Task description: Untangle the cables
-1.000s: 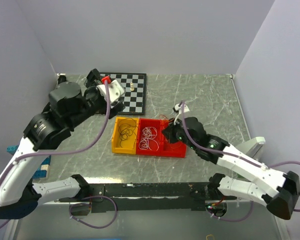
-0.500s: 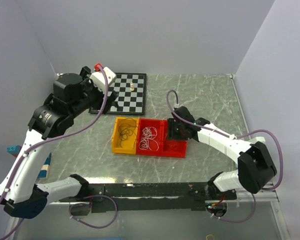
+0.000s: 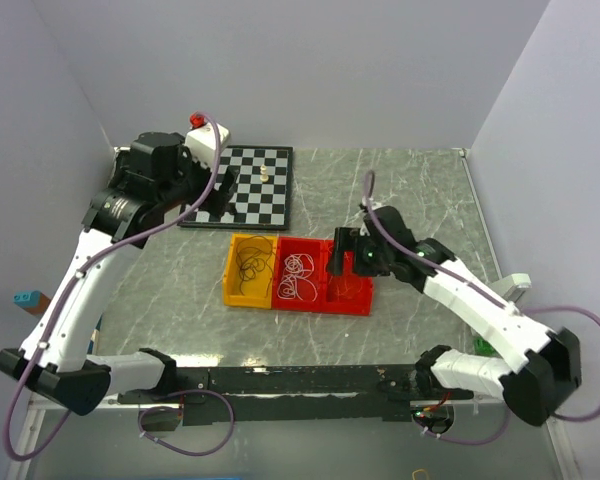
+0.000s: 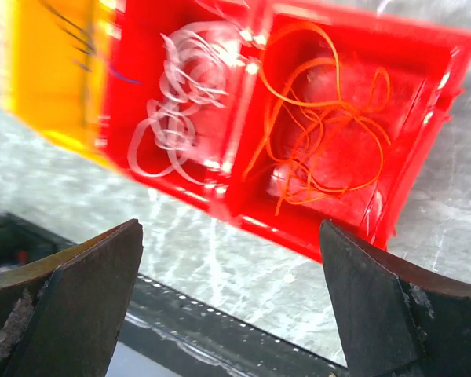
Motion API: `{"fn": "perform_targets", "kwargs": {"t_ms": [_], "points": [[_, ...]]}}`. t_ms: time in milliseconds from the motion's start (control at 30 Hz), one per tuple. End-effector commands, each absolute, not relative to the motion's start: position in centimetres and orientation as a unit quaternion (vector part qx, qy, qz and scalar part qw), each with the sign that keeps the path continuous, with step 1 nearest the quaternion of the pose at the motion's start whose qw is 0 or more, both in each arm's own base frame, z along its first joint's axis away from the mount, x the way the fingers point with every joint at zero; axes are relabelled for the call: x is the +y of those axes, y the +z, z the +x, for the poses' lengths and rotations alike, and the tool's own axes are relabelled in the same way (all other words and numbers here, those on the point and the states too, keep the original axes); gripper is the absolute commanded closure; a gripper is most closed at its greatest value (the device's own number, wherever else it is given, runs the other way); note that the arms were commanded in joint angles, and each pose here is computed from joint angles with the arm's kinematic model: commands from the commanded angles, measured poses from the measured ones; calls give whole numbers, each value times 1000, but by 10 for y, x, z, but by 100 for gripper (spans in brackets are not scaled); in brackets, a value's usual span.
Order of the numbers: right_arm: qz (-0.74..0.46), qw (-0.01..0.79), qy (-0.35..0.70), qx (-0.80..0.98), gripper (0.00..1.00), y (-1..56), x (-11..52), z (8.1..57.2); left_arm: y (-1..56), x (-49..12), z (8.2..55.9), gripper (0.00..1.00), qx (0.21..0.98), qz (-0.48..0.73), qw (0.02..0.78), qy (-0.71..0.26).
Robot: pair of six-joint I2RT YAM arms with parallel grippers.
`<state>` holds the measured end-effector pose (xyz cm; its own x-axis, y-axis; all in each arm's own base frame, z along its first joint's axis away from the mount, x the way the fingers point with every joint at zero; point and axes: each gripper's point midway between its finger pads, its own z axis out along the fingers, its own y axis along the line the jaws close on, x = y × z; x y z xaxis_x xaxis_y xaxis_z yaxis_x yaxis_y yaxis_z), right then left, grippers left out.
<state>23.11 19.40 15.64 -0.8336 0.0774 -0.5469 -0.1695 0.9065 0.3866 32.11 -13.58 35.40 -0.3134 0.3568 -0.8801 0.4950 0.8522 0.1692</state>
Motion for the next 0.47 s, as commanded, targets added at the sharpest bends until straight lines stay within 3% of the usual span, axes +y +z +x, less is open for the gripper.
{"fn": "perform_targets", "kwargs": {"t_ms": [0, 233, 433], "points": [[-29, 323, 231, 917, 0, 203, 182, 217, 359, -141, 325, 3, 818, 205, 528, -100], [-11, 360, 216, 908, 0, 221, 152, 201, 303, -121, 333, 3, 875, 127, 462, -68], [26, 414, 190, 890, 0, 232, 124, 215, 273, -87, 347, 3, 878, 84, 469, -50]]}}
